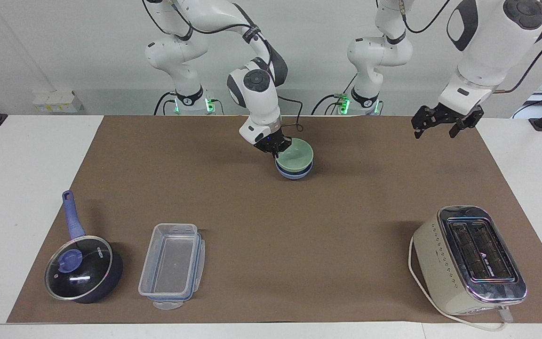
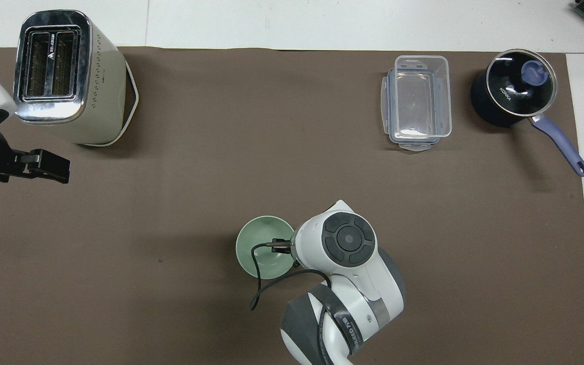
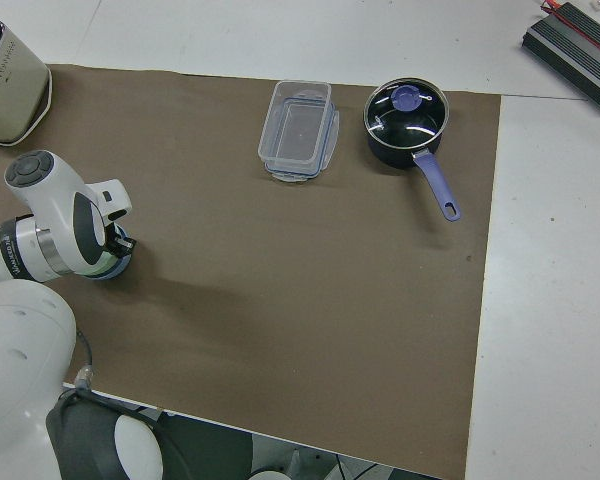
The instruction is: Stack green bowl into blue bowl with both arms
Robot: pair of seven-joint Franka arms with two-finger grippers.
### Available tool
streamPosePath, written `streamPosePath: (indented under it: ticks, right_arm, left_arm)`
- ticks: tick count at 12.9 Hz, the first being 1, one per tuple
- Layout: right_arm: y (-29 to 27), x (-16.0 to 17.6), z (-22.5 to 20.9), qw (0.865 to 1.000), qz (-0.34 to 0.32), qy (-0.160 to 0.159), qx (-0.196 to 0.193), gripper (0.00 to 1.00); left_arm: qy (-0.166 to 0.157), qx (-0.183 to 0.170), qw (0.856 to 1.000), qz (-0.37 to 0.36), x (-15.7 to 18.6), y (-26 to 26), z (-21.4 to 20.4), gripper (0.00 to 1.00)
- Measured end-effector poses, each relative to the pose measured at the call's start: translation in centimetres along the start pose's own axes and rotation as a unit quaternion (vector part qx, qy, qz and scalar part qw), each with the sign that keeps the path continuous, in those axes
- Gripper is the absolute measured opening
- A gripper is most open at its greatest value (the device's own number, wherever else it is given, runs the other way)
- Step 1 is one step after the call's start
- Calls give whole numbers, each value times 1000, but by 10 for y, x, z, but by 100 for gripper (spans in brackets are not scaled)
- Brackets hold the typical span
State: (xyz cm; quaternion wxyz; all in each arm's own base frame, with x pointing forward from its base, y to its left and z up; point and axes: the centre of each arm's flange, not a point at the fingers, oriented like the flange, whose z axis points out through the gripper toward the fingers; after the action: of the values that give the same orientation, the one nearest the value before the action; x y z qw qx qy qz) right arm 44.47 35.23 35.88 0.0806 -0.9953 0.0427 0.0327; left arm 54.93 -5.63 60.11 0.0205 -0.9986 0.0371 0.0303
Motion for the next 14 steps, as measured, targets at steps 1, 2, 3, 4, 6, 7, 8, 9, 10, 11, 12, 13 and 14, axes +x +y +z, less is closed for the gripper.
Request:
streamPosePath:
  ticks: [1, 2, 3, 4, 6, 7, 8, 9, 10, 11, 12, 13, 14]
  right_arm:
    - [0, 0, 0, 1000, 0, 1, 1, 10]
    - [0, 0, 0, 1000, 0, 2, 1, 22]
    - [0, 1, -1, 1000, 0, 3, 2, 31]
    - [-1, 1, -2, 1000, 0, 5, 3, 44]
    - [1, 8, -15, 1000, 4, 15, 11, 67]
    - [6, 14, -29, 999, 10, 25, 18, 76]
    - [14, 21, -47, 999, 13, 37, 25, 84]
    - [28, 28, -69, 998, 13, 46, 29, 84]
    - [45, 34, -92, 998, 12, 52, 31, 89]
    - [65, 39, -115, 998, 14, 56, 30, 89]
    - [91, 43, -140, 998, 17, 60, 28, 92]
    - [118, 48, -163, 997, 15, 65, 27, 92]
    - [149, 53, -186, 997, 8, 73, 24, 99]
  left_arm:
    - [0, 0, 1000, 0, 0, 0, 0, 100]
    - [0, 0, 1000, 0, 0, 0, 0, 100]
    - [0, 0, 1000, 0, 0, 0, 0, 100]
    - [0, 0, 1000, 0, 0, 0, 0, 100]
    - [0, 0, 1000, 0, 0, 0, 0, 100]
    - [0, 0, 1000, 0, 0, 0, 0, 100]
    - [0, 0, 1000, 0, 0, 0, 0, 100]
    - [0, 0, 1000, 0, 0, 0, 0, 100]
    - [0, 0, 1000, 0, 0, 0, 0, 100]
    - [0, 0, 1000, 0, 0, 0, 0, 100]
    - [0, 0, 1000, 0, 0, 0, 0, 100]
    - [0, 0, 1000, 0, 0, 0, 0, 100]
    - [0, 0, 1000, 0, 0, 0, 0, 100]
